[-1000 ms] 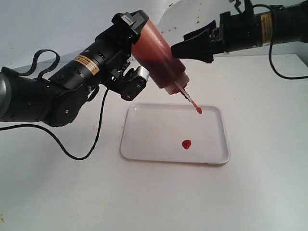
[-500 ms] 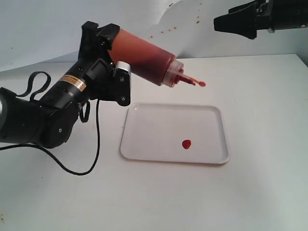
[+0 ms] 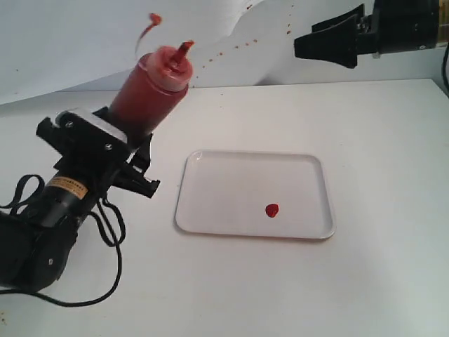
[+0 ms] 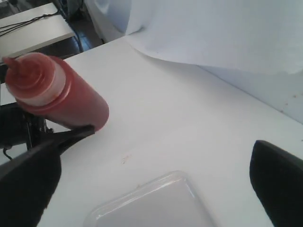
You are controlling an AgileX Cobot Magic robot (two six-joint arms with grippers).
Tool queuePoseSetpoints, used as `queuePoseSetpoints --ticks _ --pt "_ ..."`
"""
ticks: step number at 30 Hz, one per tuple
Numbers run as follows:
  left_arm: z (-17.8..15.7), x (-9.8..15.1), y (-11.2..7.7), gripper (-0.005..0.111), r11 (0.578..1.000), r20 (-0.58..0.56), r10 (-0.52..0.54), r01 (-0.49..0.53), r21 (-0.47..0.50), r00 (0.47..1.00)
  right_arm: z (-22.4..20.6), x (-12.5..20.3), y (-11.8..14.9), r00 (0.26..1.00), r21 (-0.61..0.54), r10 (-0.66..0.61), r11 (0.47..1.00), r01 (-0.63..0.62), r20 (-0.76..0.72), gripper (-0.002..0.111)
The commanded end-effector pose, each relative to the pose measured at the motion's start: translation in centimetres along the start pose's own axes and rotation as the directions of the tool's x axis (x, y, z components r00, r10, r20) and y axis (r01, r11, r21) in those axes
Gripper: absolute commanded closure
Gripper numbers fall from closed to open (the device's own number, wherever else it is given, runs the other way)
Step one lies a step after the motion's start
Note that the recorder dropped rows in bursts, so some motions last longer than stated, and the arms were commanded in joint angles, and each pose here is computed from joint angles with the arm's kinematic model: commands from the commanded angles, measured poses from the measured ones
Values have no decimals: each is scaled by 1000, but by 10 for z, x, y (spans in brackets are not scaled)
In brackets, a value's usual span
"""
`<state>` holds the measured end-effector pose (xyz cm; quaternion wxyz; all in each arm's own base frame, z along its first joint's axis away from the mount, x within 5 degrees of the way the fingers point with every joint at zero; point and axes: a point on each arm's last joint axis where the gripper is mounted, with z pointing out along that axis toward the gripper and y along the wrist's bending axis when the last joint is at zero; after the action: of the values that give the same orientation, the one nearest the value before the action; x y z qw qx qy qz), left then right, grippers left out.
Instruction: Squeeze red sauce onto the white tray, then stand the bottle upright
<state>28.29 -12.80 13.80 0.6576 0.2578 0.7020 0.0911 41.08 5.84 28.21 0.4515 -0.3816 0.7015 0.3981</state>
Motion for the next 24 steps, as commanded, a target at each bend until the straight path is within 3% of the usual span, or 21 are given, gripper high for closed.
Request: queuePoseSetpoints --ticks 1,5,8,12,15,18,24 --pt "-24 7 -5 107 944 12 -318 315 93 948 29 12 5 999 -74 22 997 -24 -27 5" --pt "-51 20 -11 107 852 -96 -486 495 170 869 55 21 13 998 -137 32 990 -40 -56 5" --pt "-77 11 -7 107 838 -81 -475 479 260 876 69 26 19 997 -169 35 985 -47 -71 5" --pt "-116 -3 6 107 780 -37 -554 534 327 831 84 33 25 994 -204 48 977 -66 -94 5" --pt "-146 4 11 107 782 -48 -544 526 334 838 97 48 40 993 -254 8 966 -37 -117 5" --pt "-147 3 12 107 782 -36 -549 528 331 835 117 63 64 989 -332 -53 943 4 -138 5" --pt "-149 1 7 107 756 -49 -552 525 390 832 167 79 138 964 -541 -235 830 134 -123 8"
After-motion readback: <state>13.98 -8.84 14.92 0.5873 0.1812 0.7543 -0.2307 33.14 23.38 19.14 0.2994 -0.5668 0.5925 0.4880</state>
